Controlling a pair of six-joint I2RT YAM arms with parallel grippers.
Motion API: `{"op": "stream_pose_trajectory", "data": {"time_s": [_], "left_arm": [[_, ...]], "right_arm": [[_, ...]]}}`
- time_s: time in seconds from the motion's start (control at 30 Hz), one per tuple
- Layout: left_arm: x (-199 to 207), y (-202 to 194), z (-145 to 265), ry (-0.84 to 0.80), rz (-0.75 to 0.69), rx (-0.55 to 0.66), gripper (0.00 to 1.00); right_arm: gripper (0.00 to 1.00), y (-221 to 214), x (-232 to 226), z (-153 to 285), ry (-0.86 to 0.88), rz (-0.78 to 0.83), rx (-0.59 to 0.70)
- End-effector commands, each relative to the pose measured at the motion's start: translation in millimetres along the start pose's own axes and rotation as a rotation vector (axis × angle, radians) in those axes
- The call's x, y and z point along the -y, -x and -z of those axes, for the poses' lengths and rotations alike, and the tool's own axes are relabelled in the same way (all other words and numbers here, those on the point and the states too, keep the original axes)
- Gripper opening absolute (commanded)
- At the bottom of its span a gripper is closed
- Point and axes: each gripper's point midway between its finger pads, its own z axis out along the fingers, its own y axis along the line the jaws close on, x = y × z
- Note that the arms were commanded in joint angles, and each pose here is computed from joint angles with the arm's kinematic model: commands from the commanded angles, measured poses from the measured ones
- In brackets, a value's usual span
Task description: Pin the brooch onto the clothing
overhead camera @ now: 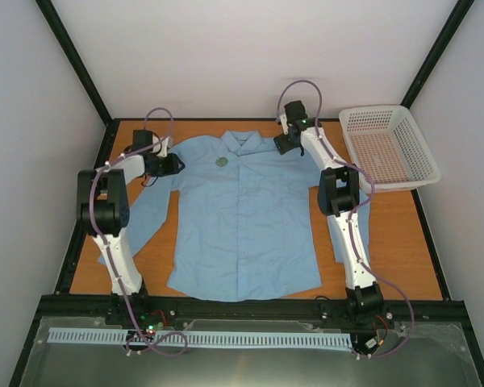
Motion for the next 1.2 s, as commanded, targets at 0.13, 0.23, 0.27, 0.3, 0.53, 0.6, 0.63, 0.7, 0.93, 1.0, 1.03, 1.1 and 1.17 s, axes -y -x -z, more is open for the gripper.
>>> {"op": "stream_pose_trajectory", "data": {"time_s": [0.13,0.23,0.27,0.3,0.53,0.6,0.63,0.7,0.93,1.0,1.03,1.1,1.17], "left_arm": [[134.2,41.1,126.5,-0.244,-0.323,0.416,0.47],[159.2,47.2,177.8,-0.269,-0.389,0.551,0.51],[169.0,48.2,199.5,-0.274,-0.428,0.61,0.52],[177.1,47.8,219.6,-0.275,-0.466,0.666,0.54],[205.7,29.8,362.7,-0.145,-0.594,1.045,0.75],[208.9,21.3,392.2,-0.116,-0.59,1.112,0.86],[211.4,14.6,406.1,-0.11,-0.594,1.145,0.9],[214.9,0.5,430.1,-0.098,-0.6,1.204,0.99],[206.6,-46.7,487.6,-0.031,-0.545,1.388,1.0],[203.2,-55.7,498.3,-0.021,-0.521,1.433,1.0],[202.6,-58.9,502.1,-0.019,-0.516,1.448,1.0],[202.7,-62.4,506.8,-0.016,-0.514,1.459,1.0],[203.0,-62.1,507.4,-0.009,-0.516,1.449,1.0]], "right_arm": [[1.0,45.5,-58.0,131.3,0.241,-0.104,0.086],[1.0,31.5,-89.5,173.1,0.318,-0.091,0.07],[1.0,22.3,-95.9,187.0,0.317,-0.083,0.068],[1.0,20.0,-98.3,202.3,0.309,-0.083,0.099],[1.0,-25.1,-83.1,374.4,0.328,-0.17,0.445],[1.0,-50.3,-75.8,408.7,0.303,-0.185,0.509],[1.0,-63.0,-69.8,423.7,0.276,-0.2,0.53],[1.0,-87.7,-57.3,449.5,0.215,-0.223,0.558],[1.0,-140.7,-28.6,547.4,0.119,-0.291,0.709],[1.0,-146.7,-26.7,569.7,0.135,-0.319,0.778],[1.0,-148.4,-26.6,578.2,0.147,-0.331,0.808],[1.0,-149.6,-27.5,589.3,0.166,-0.339,0.849],[1.0,-148.6,-27.6,595.5,0.174,-0.339,0.871]]}}
